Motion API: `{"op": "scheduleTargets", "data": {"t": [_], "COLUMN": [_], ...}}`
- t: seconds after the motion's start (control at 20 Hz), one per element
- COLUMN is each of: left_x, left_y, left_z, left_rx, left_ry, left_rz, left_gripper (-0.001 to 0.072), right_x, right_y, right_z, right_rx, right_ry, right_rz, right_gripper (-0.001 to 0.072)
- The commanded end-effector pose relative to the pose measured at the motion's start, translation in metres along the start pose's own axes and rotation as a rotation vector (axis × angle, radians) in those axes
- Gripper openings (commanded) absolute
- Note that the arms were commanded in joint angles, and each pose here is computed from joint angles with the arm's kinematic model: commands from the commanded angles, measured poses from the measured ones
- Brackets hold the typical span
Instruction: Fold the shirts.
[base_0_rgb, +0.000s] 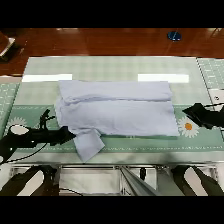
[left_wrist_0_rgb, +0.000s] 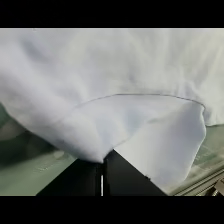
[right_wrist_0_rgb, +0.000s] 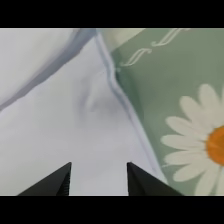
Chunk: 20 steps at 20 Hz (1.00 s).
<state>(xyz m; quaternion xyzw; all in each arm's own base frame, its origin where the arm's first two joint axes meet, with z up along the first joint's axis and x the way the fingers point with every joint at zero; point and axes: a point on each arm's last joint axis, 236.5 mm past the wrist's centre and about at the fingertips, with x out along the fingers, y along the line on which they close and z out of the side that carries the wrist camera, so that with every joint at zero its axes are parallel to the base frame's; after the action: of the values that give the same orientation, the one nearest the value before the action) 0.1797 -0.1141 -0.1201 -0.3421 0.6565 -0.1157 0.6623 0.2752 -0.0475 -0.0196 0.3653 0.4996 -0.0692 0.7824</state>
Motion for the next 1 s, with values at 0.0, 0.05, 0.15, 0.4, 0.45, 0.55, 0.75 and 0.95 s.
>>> {"op": "scheduleTargets", "data": {"t": [0.0,0.05,0.15,0.4,0.45,0.55,0.75,0.95], "left_x": [0.001,0.0,-0.002,-0.002,-0.002,-0.002,-0.002,-0.005], "left_y": [-0.008,-0.009,-0.011,-0.013,-0.013,-0.013,-0.013,-0.014], "left_z": [-0.01,-0.008,-0.005,-0.007,-0.007,-0.007,-0.007,0.002], "left_rx": [0.025,0.029,0.032,0.031,0.031,0.031,0.031,0.034], "left_ry": [0.048,0.045,0.038,0.047,0.047,0.047,0.046,0.022], "left_rz": [-0.013,-0.015,-0.018,-0.025,-0.025,-0.025,-0.024,-0.024], "left_gripper": [0.0028,0.0028,0.0028,0.0028,0.0028,0.0028,0.0028,0.0028], "right_x": [-0.016,-0.013,0.0,0.026,0.03,0.042,0.061,0.073], "right_y": [-0.074,-0.089,-0.09,-0.069,-0.066,-0.06,-0.052,-0.03], "right_z": [-0.024,-0.039,-0.064,-0.1,-0.103,-0.099,-0.083,-0.073], "right_rx": [0.089,0.128,0.164,0.118,0.112,0.125,0.171,0.198], "right_ry": [0.09,0.129,0.206,0.404,0.425,0.419,0.357,0.33], "right_rz": [-0.243,-0.294,-0.272,-0.201,-0.193,-0.158,-0.099,0.015], "right_gripper": [0.0408,0.0408,0.0408,0.0408,0.0408,0.0408,0.0408,0.0265]}}
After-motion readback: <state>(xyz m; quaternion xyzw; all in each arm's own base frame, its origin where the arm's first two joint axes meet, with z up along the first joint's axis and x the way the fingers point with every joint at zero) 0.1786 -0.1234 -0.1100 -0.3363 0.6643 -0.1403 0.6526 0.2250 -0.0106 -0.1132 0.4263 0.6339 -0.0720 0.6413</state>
